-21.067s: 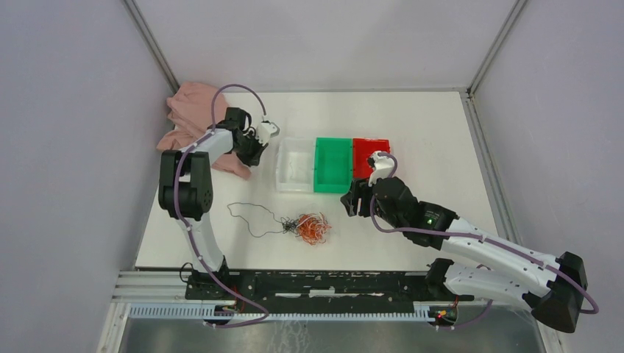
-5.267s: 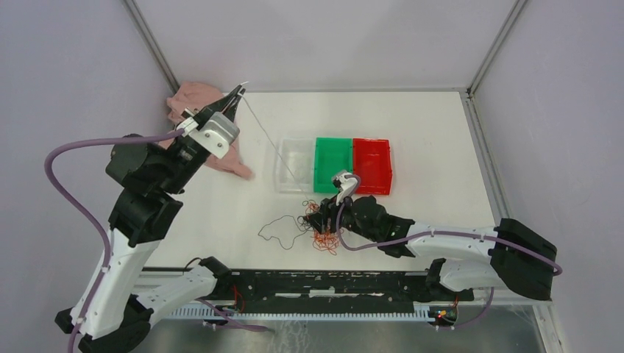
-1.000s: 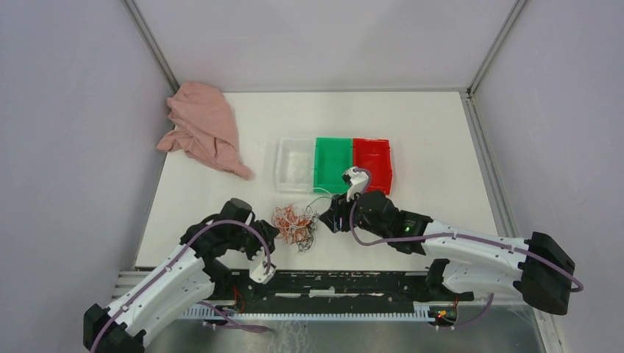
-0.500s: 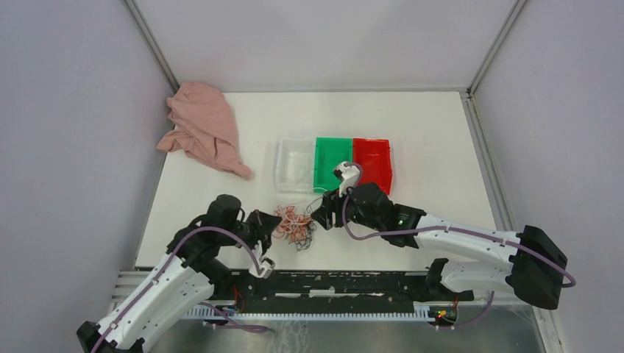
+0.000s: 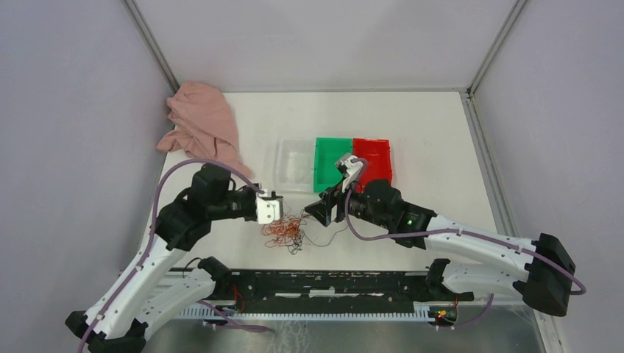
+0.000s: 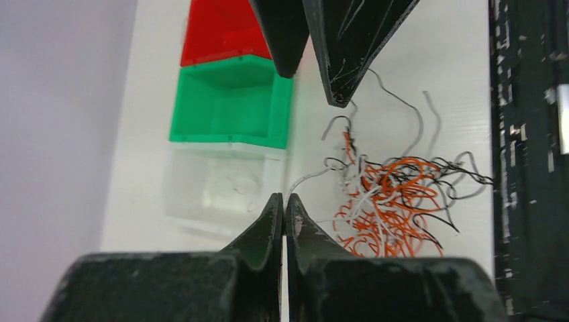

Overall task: Untangle the cables
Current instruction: Untie the cable.

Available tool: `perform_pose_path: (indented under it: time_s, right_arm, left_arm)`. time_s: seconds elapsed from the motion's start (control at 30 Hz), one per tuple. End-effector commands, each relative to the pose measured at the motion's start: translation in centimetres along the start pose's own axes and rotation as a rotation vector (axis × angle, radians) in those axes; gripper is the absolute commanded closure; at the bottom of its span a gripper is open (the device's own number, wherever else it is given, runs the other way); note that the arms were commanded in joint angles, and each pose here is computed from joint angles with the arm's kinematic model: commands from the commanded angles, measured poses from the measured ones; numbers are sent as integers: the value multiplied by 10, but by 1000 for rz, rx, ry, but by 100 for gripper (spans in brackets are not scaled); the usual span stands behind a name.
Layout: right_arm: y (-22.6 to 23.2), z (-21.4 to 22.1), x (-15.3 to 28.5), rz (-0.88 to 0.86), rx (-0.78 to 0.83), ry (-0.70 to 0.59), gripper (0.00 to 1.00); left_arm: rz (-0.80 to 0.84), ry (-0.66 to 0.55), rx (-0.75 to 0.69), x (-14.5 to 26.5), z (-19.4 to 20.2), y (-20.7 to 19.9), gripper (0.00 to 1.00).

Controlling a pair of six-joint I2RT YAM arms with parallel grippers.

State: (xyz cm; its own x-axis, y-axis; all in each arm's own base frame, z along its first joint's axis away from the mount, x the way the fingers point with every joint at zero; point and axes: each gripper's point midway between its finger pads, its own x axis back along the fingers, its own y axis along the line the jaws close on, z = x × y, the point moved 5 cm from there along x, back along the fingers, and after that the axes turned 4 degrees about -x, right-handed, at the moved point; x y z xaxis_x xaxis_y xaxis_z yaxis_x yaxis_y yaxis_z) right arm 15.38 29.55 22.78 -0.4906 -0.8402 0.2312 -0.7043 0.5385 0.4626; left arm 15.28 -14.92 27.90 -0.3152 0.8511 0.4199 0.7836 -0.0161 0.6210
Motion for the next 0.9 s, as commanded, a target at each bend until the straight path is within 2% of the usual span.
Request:
perform_pose_path:
  time_s: [0.0,0.3,0.87]
  right_arm:
    - [20,-27,5,-104,26,-117,28]
    - [30,-28,1,-145,66,-140,28]
    - [35,-38,-39,-117,63,-187,28]
  left_arm:
    - [-56,-9,333,5,-12,1,97]
    - [-133,20,532,2,-18,20,97]
    - [-103,-43,633,1,-38,30,97]
